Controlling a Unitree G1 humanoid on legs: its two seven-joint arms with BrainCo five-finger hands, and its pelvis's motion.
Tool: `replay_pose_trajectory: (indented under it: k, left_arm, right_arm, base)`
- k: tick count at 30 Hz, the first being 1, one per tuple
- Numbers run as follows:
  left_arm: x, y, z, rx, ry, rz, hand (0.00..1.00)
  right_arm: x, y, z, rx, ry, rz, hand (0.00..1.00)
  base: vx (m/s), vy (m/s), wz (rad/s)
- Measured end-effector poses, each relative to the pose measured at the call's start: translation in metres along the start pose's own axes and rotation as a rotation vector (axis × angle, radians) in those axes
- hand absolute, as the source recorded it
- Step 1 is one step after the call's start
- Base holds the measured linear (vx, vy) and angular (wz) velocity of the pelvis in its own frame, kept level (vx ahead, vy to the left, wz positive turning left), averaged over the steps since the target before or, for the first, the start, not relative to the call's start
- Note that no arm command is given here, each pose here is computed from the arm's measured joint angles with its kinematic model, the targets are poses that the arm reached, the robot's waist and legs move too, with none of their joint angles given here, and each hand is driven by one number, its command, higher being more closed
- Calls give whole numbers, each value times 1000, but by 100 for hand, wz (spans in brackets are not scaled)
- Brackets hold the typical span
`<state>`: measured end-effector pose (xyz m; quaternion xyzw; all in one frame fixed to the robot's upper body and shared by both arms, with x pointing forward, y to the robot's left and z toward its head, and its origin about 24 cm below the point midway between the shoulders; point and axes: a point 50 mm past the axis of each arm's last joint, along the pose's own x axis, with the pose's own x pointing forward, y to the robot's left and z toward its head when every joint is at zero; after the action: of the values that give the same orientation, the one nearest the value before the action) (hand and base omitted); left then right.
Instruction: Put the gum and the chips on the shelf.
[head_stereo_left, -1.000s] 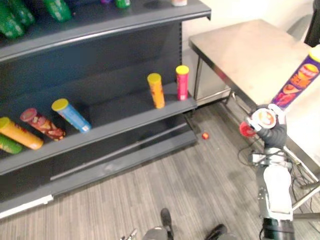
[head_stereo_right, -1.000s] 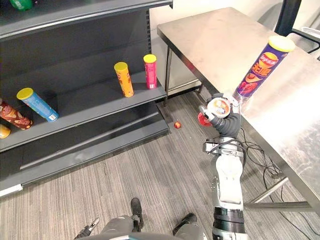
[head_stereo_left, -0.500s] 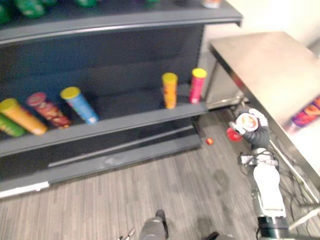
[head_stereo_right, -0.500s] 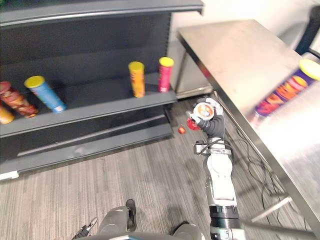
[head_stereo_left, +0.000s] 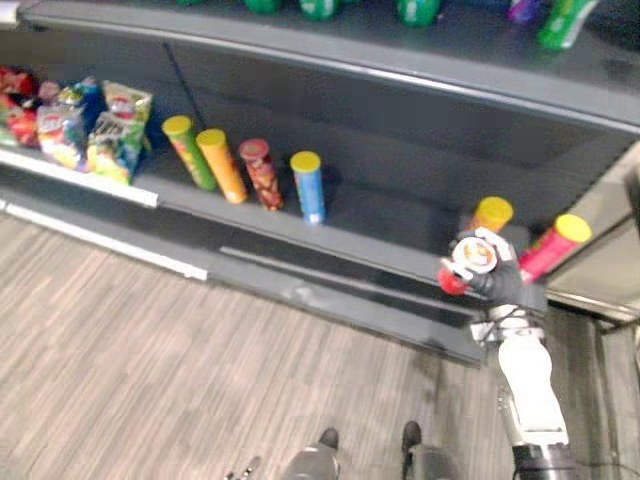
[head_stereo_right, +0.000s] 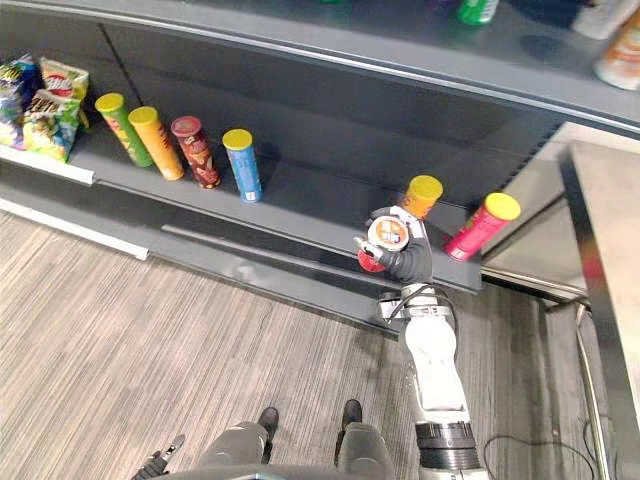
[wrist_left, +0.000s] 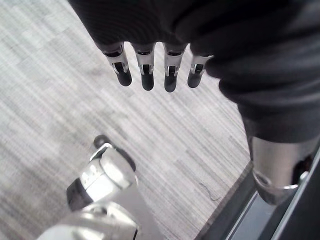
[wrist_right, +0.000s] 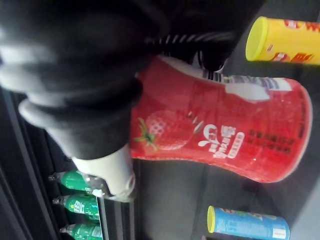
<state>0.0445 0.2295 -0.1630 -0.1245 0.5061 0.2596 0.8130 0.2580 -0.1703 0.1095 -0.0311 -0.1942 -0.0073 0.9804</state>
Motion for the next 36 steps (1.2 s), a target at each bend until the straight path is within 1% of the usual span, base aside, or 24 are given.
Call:
replay_pose_trajectory:
  k: [2, 5, 10, 13, 16, 20, 29, 36]
  left_arm:
    - [0, -7, -2, -27, 11, -18, 0]
    - [1, -9, 0, -30, 10, -23, 0]
    - [1, -8, 0, 14, 8, -11, 0]
    - [1, -7, 0, 18, 8, -8, 0]
    - [1, -8, 1, 57, 7, -10, 0]
    - [1, -8, 0, 69, 7, -12, 0]
    - [1, -8, -1, 118, 14, -18, 0]
    - [0, -7, -8, 124, 45, -15, 0]
  right_arm:
    - [-3, -8, -2, -10, 11, -33, 100]
    - [-4, -19, -2, -21, 13, -74, 100]
    - [-14, -18, -11, -13, 60, -72, 100]
    - [-15, -15, -13, 16, 72, -62, 100]
    - [-17, -14, -23, 29, 114, -50, 100]
    - [-15, -14, -22, 56, 107, -44, 100]
    - [18, 1, 4, 41, -24, 59, 100]
    - [46, 12, 47, 25, -216, 130, 100]
  base:
    - [76, -211, 77]
    - [35, -24, 40]
    - [27, 99, 6]
    - [23, 61, -19]
    - [32, 11, -13]
    - [32, -19, -8]
    - [-18, -8, -16]
    - [-10, -6, -11]
